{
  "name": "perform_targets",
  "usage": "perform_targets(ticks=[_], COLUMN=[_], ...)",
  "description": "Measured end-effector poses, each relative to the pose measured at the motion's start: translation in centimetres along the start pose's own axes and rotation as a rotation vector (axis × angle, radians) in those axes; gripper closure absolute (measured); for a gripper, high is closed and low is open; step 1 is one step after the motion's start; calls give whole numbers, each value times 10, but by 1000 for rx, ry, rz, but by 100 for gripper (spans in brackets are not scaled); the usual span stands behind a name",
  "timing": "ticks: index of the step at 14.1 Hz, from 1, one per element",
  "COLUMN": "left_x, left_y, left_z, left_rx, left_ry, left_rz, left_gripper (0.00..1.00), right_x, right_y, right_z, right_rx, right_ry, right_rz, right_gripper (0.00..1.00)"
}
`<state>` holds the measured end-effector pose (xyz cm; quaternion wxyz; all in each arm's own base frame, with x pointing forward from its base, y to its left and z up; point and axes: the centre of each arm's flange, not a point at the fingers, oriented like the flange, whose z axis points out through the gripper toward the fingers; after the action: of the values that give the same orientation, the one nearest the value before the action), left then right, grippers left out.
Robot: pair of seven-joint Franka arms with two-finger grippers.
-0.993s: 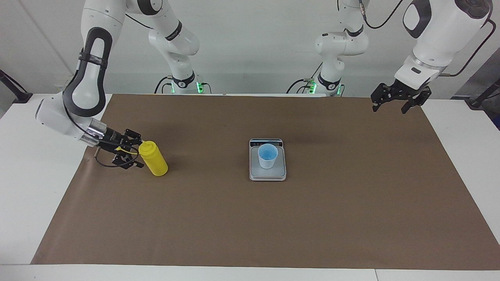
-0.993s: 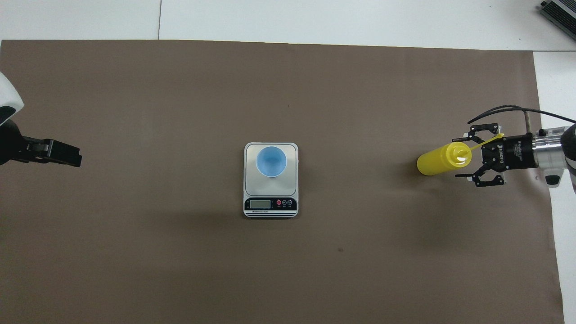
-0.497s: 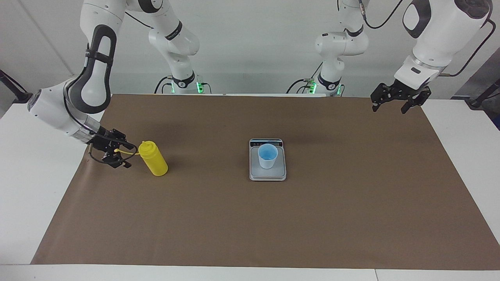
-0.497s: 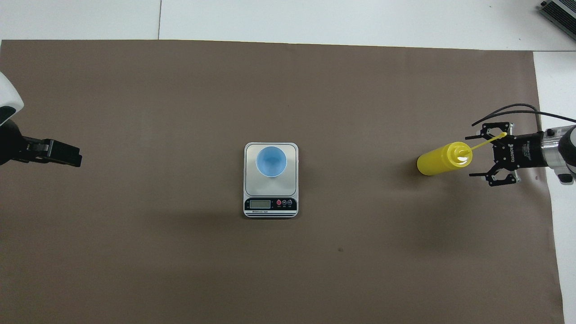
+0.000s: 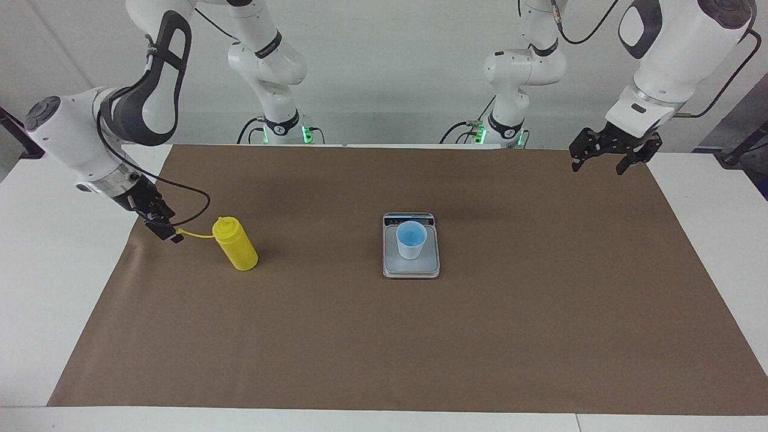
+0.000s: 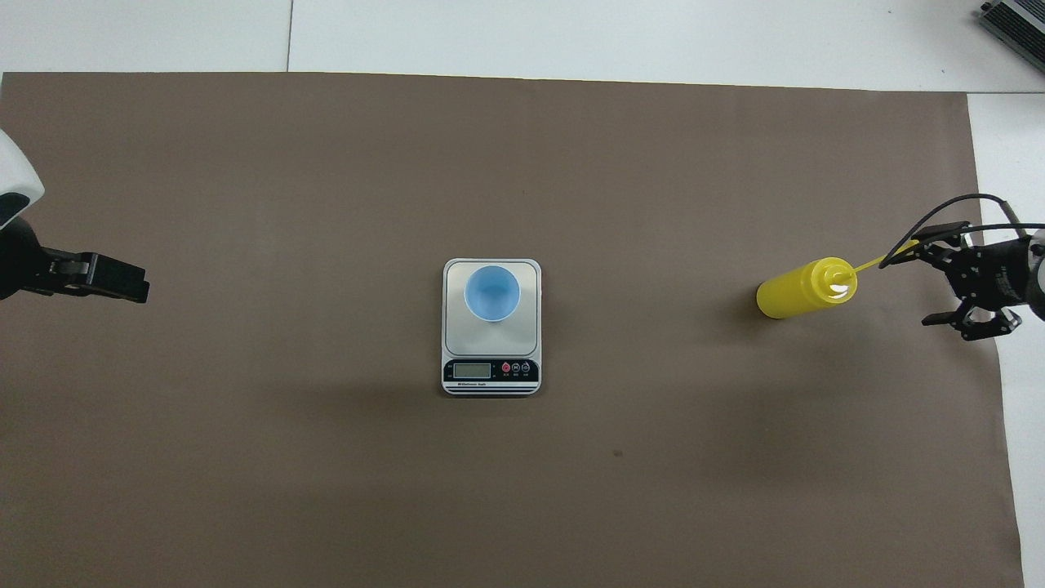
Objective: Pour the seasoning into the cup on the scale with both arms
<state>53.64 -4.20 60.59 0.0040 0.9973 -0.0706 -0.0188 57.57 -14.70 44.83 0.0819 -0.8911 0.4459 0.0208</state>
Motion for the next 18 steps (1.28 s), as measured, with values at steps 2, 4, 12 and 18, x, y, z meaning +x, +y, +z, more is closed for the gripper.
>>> perform_targets(ticks=[2, 4, 12, 18], left_x=[0, 0, -1, -5], left_y=[0, 0, 1, 1], left_z=[0, 0, -3, -22], left_rx=[0, 0, 1, 2], left_ry=[0, 0, 6, 25], left_rz=[0, 0, 1, 1], left_gripper=[0, 0, 0, 0], right_x=[-26, -53, -125, -159], right_y=[-25, -47, -105, -117], right_z=[-15, -27, -54, -105], right_rx=[-30, -52, -113, -160], right_ry=[52, 98, 198, 148], right_rz=[-90, -173, -506, -633], right_gripper=[0, 0, 0, 0])
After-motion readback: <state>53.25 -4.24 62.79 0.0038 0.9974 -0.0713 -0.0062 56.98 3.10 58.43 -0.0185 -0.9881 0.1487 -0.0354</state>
